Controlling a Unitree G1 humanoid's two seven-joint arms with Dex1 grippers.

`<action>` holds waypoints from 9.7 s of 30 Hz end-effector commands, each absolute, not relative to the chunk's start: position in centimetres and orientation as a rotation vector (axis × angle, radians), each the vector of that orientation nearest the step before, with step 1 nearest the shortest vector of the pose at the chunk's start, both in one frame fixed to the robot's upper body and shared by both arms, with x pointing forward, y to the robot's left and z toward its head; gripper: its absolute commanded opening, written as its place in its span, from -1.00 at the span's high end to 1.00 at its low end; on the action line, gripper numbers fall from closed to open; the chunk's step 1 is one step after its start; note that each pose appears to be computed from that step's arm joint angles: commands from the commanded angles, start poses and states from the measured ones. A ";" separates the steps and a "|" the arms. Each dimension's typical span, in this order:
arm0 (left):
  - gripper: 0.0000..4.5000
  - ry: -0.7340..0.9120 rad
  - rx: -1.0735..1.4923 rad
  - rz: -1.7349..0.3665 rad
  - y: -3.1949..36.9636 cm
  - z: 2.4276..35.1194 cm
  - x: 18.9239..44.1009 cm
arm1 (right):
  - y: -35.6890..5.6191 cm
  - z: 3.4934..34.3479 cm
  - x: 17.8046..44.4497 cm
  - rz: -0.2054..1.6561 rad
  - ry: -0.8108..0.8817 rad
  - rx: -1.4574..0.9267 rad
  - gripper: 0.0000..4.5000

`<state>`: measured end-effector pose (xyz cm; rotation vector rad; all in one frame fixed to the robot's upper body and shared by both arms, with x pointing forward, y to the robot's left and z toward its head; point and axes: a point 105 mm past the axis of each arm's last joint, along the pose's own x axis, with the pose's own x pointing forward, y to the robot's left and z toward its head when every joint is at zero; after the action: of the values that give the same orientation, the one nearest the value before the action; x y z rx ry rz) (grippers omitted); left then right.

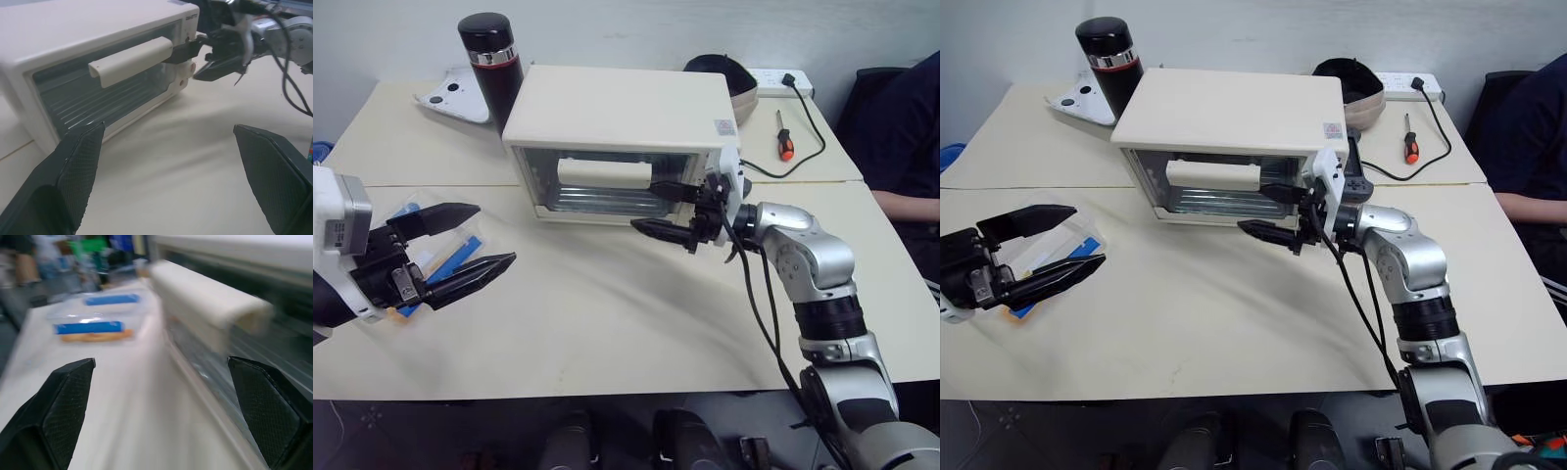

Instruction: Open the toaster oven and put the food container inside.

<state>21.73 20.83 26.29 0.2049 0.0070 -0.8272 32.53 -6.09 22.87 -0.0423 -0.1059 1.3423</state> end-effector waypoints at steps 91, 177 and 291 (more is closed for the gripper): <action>1.00 -0.042 0.565 -1.013 17.5 24.4 35.3 | -9.4 19.8 28.8 1.260 -0.037 -0.178 -1.00; -0.65 0.198 0.131 -0.447 25.7 20.0 20.5 | -9.7 24.2 30.5 1.576 0.009 -0.251 -1.00; 0.99 0.467 -0.131 -0.411 18.0 23.8 33.6 | -16.5 23.9 28.7 1.120 -0.064 -0.208 -1.00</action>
<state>33.86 18.50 22.45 -0.1397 0.5220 -0.3917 29.15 -16.28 22.76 -0.1875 -0.0171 1.1404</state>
